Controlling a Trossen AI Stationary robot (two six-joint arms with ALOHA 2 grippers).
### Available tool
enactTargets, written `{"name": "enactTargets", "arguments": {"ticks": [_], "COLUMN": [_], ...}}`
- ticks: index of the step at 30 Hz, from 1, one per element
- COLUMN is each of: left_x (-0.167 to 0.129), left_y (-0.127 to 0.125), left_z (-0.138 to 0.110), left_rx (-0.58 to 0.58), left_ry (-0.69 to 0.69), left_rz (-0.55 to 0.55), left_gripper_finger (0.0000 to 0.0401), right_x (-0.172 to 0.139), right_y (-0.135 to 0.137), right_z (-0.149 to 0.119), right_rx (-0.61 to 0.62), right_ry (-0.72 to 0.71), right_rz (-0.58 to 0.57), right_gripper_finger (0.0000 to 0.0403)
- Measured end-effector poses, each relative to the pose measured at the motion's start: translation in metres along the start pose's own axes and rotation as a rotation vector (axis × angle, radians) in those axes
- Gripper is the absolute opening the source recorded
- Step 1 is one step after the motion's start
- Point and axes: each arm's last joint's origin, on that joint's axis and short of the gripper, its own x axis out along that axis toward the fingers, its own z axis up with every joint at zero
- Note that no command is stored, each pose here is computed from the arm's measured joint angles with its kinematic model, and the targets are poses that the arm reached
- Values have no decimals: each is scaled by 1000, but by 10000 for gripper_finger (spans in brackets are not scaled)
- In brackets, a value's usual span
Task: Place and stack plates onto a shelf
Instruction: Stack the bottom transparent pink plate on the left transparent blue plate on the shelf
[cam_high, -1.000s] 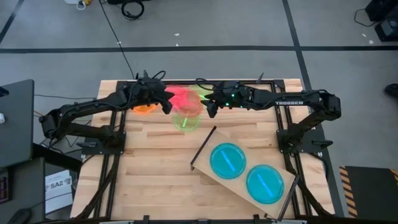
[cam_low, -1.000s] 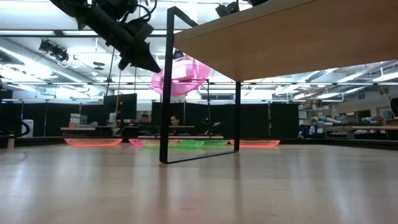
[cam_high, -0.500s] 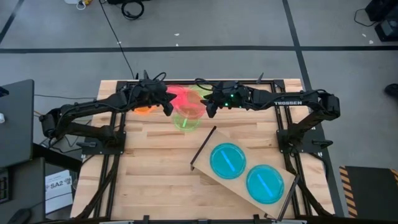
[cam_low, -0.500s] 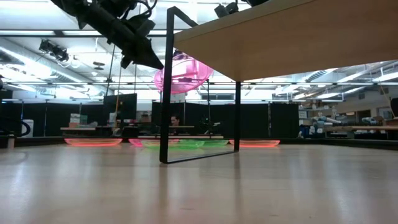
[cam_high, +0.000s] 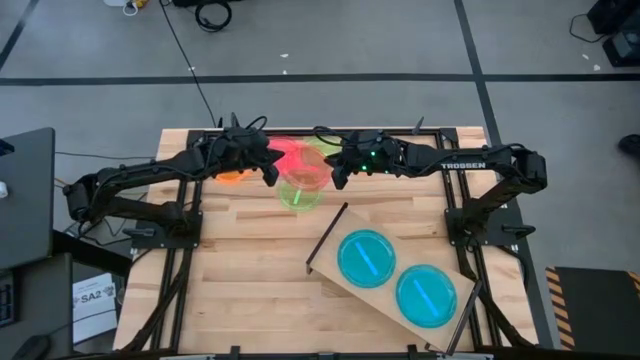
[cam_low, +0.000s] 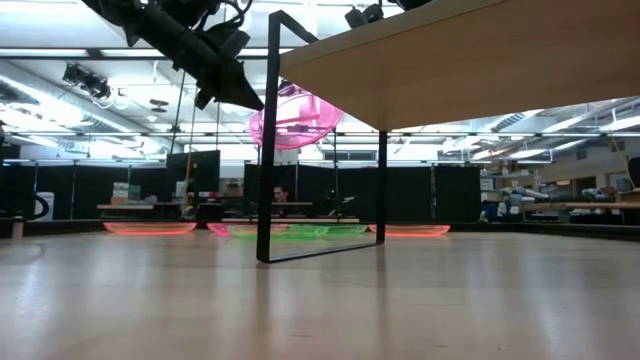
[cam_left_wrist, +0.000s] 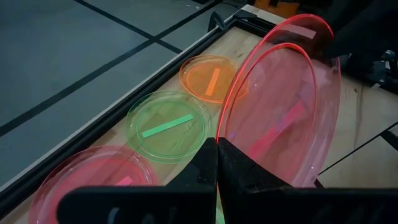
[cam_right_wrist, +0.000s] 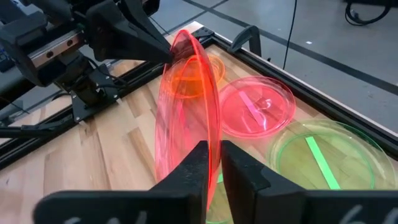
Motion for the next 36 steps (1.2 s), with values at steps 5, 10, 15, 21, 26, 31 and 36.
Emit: {"name": "enactTargets", "arguments": {"ticks": [5,10,15,21,26,31,36], "left_x": [0,0,0,0,0,0,0], "left_y": [0,0,0,0,0,0,0], "left_z": [0,0,0,1,1,1,1], "left_rx": [0,0,0,-1,1,1,1], "left_ry": [-2,-2,-3,-8,-6,-5,-6], "left_rz": [0,0,0,-4,-4,-5,-3], "left_gripper_finger": [3,4,5,41,82,104,107], "right_x": [0,0,0,0,0,0,1], "right_y": [0,-1,-1,0,0,-3,-10], "right_z": [0,0,0,0,0,2,4], "right_rx": [0,-10,-8,-8,-8,-4,6], "right_ry": [0,0,0,-5,-4,-6,-12], "right_rz": [-7,-9,-8,0,0,-8,-26], "right_gripper_finger": [23,11,11,11,11,11,11]}}
